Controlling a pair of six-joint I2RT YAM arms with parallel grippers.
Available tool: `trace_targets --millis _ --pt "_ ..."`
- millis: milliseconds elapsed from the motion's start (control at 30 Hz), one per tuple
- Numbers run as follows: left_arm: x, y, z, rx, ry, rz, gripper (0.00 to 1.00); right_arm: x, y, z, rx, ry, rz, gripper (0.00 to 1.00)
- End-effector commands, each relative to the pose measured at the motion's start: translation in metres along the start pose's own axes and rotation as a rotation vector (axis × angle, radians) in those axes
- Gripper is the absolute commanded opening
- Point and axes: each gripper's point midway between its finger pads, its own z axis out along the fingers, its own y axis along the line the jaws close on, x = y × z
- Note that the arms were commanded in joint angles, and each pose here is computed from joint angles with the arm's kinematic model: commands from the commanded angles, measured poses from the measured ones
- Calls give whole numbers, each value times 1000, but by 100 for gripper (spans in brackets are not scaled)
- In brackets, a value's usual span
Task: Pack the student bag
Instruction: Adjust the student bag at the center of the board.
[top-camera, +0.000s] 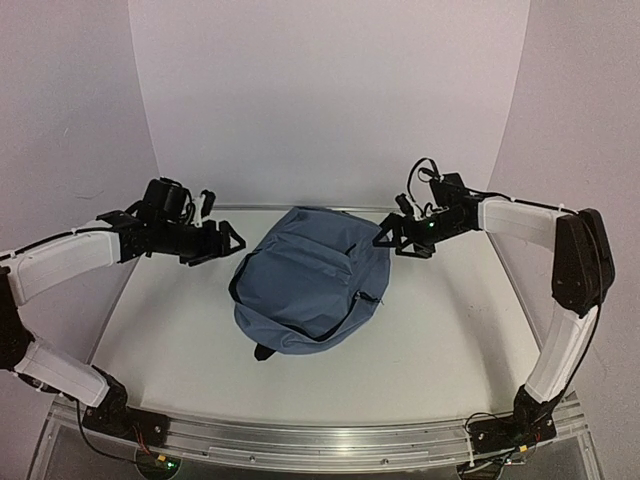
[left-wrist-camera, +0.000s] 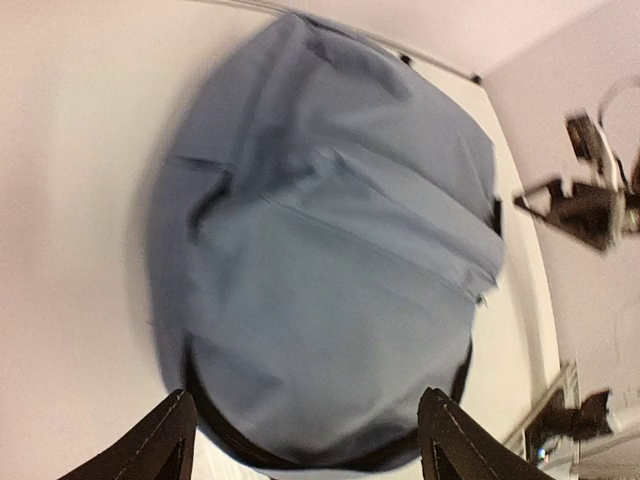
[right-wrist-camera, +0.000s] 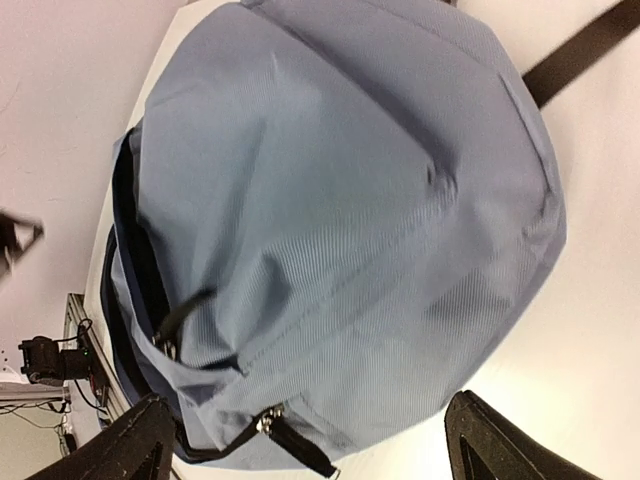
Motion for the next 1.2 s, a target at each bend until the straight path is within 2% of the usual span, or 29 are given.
trace_targets --millis 0,167,300,367,533,600,700,967,1167 --pt "-27 41 15 -131 5 -34 78 44 -7 1 -19 79 71 94" --pt "-31 55 64 -138 88 11 81 78 -13 6 -42 144 100 94" --pt "-17 66 100 -118 165 25 77 87 -18 18 -56 177 116 89" --pt "-5 68 111 -95 209 19 70 86 -21 26 -59 184 124 87" --pt "28 28 114 49 243 45 34 70 -33 49 -62 182 144 81" --pt "44 7 113 81 260 77 24 60 -37 57 -55 173 139 79" --pt "65 -17 113 105 286 98 16 44 -41 63 -41 150 122 76" --pt "83 -39 100 177 259 16 12 12 -43 77 -41 106 118 75" --pt "70 -9 100 1 230 25 14 24 -42 73 -44 125 125 75"
